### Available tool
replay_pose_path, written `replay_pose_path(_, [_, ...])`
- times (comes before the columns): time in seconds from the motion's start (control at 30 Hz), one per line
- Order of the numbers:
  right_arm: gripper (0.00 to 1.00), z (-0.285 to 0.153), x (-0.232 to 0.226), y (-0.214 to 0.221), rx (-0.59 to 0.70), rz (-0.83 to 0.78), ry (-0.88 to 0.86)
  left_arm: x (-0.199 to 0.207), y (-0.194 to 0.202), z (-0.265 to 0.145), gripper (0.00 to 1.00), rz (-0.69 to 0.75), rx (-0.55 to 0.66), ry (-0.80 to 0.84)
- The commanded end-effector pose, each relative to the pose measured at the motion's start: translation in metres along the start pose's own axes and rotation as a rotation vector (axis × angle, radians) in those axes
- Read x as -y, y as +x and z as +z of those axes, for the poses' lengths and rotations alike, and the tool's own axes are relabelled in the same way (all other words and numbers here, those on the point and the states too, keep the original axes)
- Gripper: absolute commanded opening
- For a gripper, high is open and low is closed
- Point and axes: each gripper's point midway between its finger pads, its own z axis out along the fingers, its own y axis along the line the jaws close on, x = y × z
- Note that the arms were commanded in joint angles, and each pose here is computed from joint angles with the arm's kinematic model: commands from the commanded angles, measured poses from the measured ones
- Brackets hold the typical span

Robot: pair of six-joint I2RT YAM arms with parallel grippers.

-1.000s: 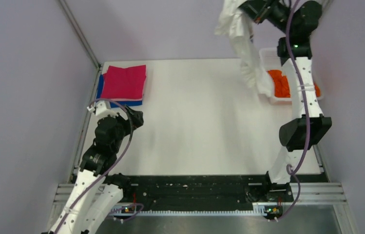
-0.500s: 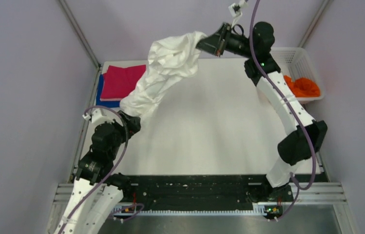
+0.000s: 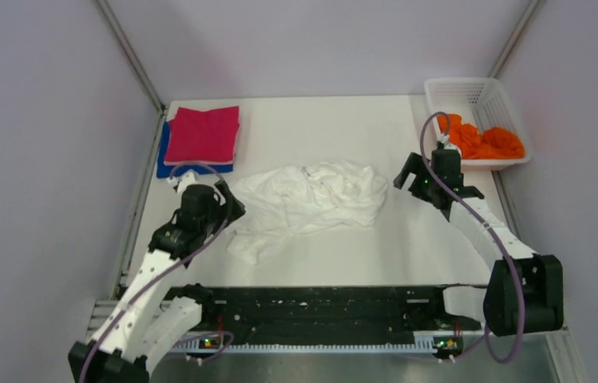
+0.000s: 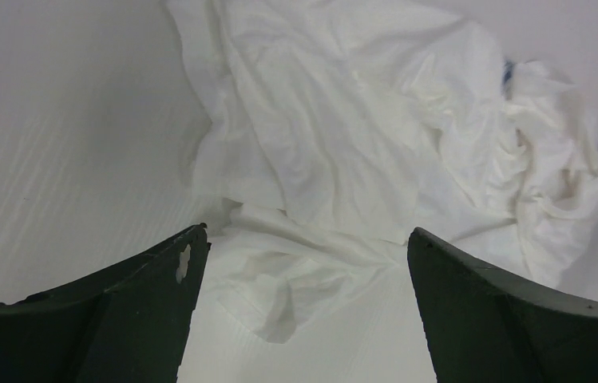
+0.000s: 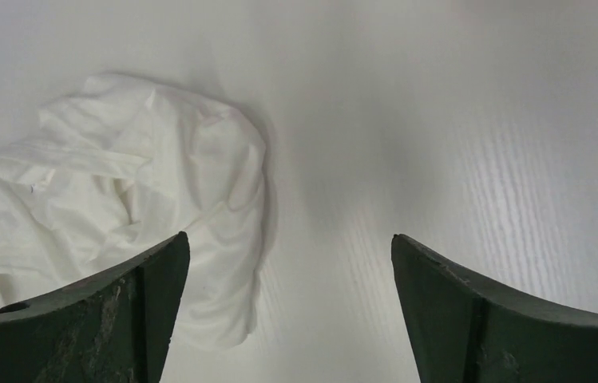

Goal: Fold and stack the t-shirts
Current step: Move the tshirt to the center of the board, then flatten out the tshirt

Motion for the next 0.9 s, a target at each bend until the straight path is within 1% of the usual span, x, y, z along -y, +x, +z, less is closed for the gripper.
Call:
replay_pose_path(0.0, [0.95,-0.034,-0.001,-0.043,0.178,-0.119,0.084,-0.005,0.000,0.034,0.99,0.013,-0.084,-0.137])
replay_pose_path(0.03, [0.95,-0.032,-0.013,-0.036,0.174,-0.153,0.046,-0.007,-0.003,0.042,0.99,0.022,-0.093,-0.159])
replay_pose_path(0.1, [0.94,-0.028,-0.050,-0.020,0.152,-0.278,-0.061,-0.013,-0.008,0.060,0.99,0.027,-0.112,-0.207])
replay_pose_path(0.27, [0.91,-0.007,-0.134,-0.008,0.113,-0.508,-0.322,-0.031,-0.027,0.096,0.95,-0.058,-0.121,-0.237])
replay_pose_path(0.37, [0.89,0.021,-0.169,-0.001,0.075,-0.641,-0.393,-0.037,-0.032,0.115,0.94,-0.066,-0.127,-0.253])
replay_pose_path(0.43, [0.89,0.041,-0.183,0.008,0.041,-0.734,-0.400,-0.040,-0.034,0.128,0.92,-0.065,-0.133,-0.264])
replay_pose_path(0.53, [0.82,0.067,-0.205,0.024,-0.028,-0.789,-0.476,-0.053,-0.034,0.143,0.88,-0.062,-0.153,-0.352])
replay_pose_path(0.6, [0.79,0.080,-0.218,0.032,-0.062,-0.807,-0.535,-0.056,-0.034,0.151,0.86,-0.047,-0.181,-0.388])
replay_pose_path(0.67, [0.76,0.095,-0.221,0.038,-0.086,-0.822,-0.534,-0.058,-0.031,0.156,0.80,-0.043,-0.218,-0.415])
replay_pose_path(0.77, [0.75,0.115,-0.215,0.036,-0.084,-0.826,-0.473,-0.059,-0.027,0.169,0.75,-0.044,-0.244,-0.420])
replay_pose_path(0.87, [0.72,0.132,-0.201,0.034,-0.071,-0.837,-0.382,-0.052,-0.016,0.182,0.56,-0.057,-0.302,-0.385])
